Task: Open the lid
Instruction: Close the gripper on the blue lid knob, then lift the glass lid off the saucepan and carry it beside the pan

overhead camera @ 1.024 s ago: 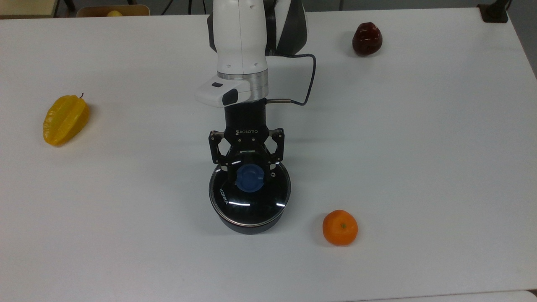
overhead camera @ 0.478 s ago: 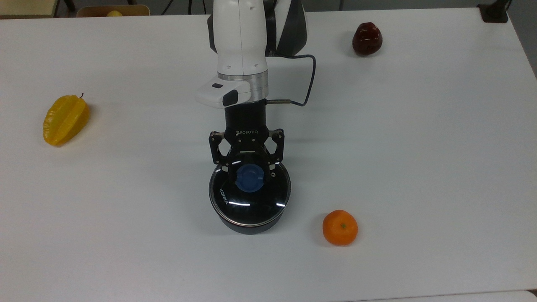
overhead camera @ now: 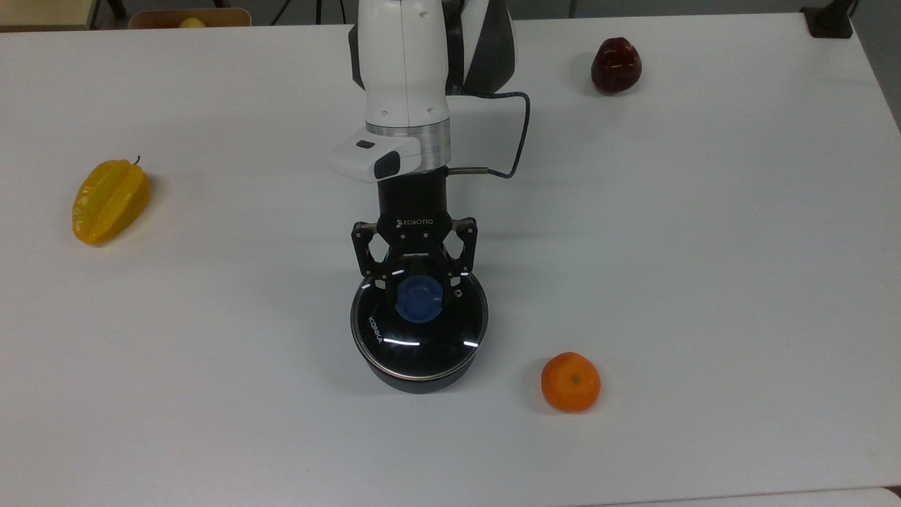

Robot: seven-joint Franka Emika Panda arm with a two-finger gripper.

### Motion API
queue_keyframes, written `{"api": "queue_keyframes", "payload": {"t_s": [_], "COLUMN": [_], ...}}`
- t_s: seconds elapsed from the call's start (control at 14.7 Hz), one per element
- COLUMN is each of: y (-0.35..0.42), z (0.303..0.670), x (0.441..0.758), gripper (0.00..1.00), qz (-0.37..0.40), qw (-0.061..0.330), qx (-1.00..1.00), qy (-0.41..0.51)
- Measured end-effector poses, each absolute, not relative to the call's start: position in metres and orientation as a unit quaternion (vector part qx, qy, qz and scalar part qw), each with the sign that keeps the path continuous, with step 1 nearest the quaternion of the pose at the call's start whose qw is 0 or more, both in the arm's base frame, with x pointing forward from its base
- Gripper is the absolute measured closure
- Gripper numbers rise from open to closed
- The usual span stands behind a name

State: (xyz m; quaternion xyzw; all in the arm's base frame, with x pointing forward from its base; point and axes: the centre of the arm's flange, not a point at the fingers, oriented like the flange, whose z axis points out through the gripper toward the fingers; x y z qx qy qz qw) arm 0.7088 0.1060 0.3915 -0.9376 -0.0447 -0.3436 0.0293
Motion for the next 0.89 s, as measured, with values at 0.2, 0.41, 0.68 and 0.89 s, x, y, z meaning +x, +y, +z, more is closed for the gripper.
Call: {"api": "queue_keyframes", "payload": {"t_s": [0.2,0.41,0.68,0.89], "y": [0.106,0.106,0.107,0.107], "z": [0.391,0.392,0.395,0.405], "x": [0.709,0.709,0.708,0.707], "gripper": [0.31,0.39,0.39,0.39], "qz": [-0.343,-0.344,-0.346,-0.352], "qw": [0.029,0.03,0.03,0.033], "qx": [-0.938,-0.937,-0.937,-0.934], "qy": [-0.045,-0.044,-0.044,-0.038]}}
